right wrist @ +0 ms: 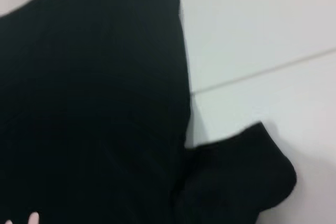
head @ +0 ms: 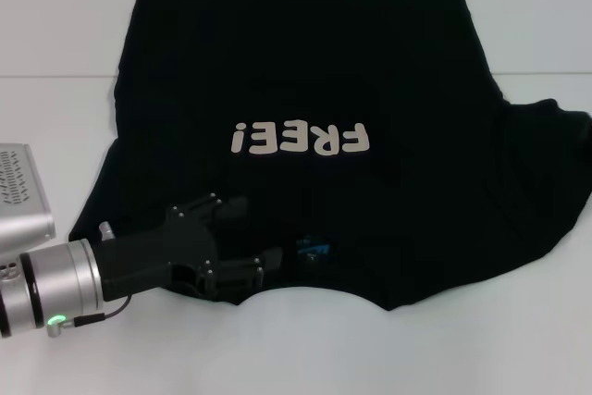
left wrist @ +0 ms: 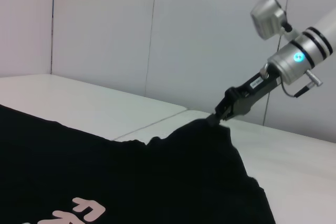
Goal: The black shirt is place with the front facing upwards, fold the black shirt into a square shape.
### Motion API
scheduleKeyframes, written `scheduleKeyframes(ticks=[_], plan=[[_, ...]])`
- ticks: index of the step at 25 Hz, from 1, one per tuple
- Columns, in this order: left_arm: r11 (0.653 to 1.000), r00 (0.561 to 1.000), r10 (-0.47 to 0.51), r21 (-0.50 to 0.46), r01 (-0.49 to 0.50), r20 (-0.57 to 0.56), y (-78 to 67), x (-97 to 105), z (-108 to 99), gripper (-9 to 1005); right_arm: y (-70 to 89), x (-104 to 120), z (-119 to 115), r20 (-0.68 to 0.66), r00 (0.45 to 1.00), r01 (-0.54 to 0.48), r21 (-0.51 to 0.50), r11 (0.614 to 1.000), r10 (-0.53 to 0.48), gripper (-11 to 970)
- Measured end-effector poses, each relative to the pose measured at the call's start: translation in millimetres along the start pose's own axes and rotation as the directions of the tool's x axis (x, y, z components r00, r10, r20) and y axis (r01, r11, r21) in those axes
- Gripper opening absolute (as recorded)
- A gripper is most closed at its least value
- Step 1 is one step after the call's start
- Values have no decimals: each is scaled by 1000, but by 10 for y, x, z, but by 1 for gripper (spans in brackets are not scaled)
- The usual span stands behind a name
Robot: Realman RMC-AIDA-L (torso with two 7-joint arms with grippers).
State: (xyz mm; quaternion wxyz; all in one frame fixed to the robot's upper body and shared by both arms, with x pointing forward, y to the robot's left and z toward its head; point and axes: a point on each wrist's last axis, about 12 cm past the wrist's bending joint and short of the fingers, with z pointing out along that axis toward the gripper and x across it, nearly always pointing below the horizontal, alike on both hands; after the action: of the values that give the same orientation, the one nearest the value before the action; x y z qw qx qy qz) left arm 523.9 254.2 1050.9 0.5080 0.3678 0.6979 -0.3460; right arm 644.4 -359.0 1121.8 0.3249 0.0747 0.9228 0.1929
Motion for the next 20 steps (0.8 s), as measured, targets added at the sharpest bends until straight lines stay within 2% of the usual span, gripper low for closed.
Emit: scheduleKeyframes(ticks=[4, 7, 17, 18, 19, 20], plan=[[1000, 1000, -2, -2, 2, 0, -3, 8, -8, 903, 38, -130, -92, 34, 999, 23, -16, 1000, -22, 38], [1000, 1000, -3, -2, 3, 0, -4, 8, -9, 903, 149, -216, -89, 40, 997, 68, -29, 997, -67, 44], [1000, 1000, -15, -4, 15, -2, -16, 36, -4, 902, 862, -230, 229, -58, 953, 289, -110, 951, -296, 61], [1000, 1000, -15, -4, 15, -2, -17, 36, -4, 902, 1006, -205, 291, -80, 937, 329, -126, 936, -340, 63], [1000, 1000, -15, -4, 15, -2, -17, 36, -4, 901, 1006, -205, 291, -80, 937, 329, -126, 936, -340, 65], [1000, 1000, -15, -4, 15, -2, -17, 37, -4, 901, 1085, -190, 322, -90, 926, 353, -134, 926, -366, 67]])
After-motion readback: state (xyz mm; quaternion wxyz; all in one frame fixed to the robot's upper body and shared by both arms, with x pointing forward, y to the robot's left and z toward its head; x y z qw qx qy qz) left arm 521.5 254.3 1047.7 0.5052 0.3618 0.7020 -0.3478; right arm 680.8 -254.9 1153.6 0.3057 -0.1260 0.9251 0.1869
